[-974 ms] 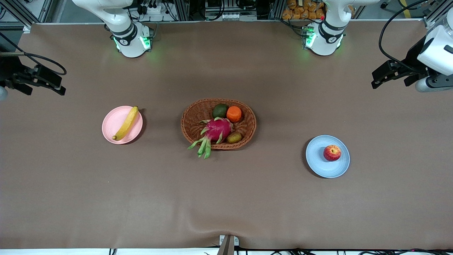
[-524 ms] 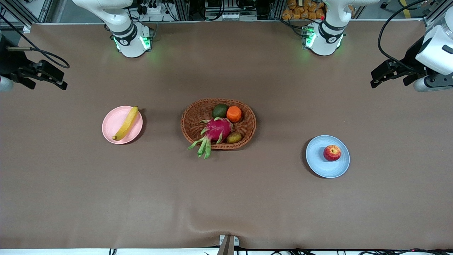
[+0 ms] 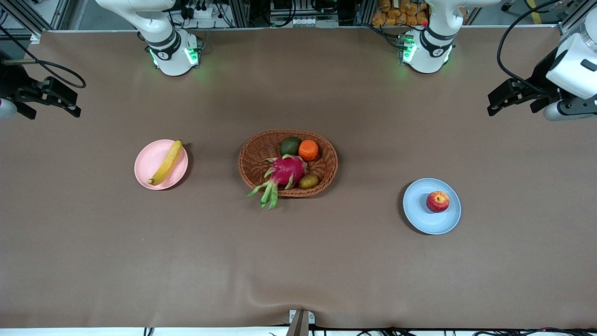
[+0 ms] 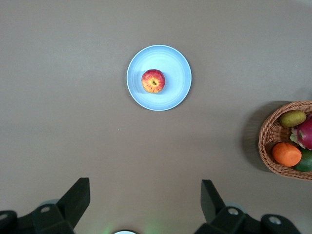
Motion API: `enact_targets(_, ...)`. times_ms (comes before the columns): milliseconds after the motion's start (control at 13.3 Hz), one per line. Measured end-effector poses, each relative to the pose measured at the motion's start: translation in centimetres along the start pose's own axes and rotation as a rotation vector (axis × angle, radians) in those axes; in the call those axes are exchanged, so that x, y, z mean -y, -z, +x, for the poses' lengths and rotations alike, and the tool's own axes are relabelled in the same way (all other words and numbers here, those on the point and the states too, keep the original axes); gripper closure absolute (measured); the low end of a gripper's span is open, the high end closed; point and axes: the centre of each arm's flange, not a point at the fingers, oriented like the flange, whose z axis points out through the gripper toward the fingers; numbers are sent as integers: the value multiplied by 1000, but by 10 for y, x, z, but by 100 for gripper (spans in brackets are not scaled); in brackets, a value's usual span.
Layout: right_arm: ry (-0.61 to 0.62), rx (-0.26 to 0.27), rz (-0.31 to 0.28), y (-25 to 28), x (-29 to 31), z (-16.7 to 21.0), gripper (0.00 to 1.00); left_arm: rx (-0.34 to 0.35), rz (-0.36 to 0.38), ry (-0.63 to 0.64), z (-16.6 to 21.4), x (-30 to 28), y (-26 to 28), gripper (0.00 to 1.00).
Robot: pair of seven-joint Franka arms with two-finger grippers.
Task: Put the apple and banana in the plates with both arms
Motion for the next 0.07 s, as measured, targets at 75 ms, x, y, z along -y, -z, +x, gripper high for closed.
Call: enact_targets(75, 0, 0, 0, 0, 0, 0, 0, 0, 0, 1, 0, 0, 0, 0)
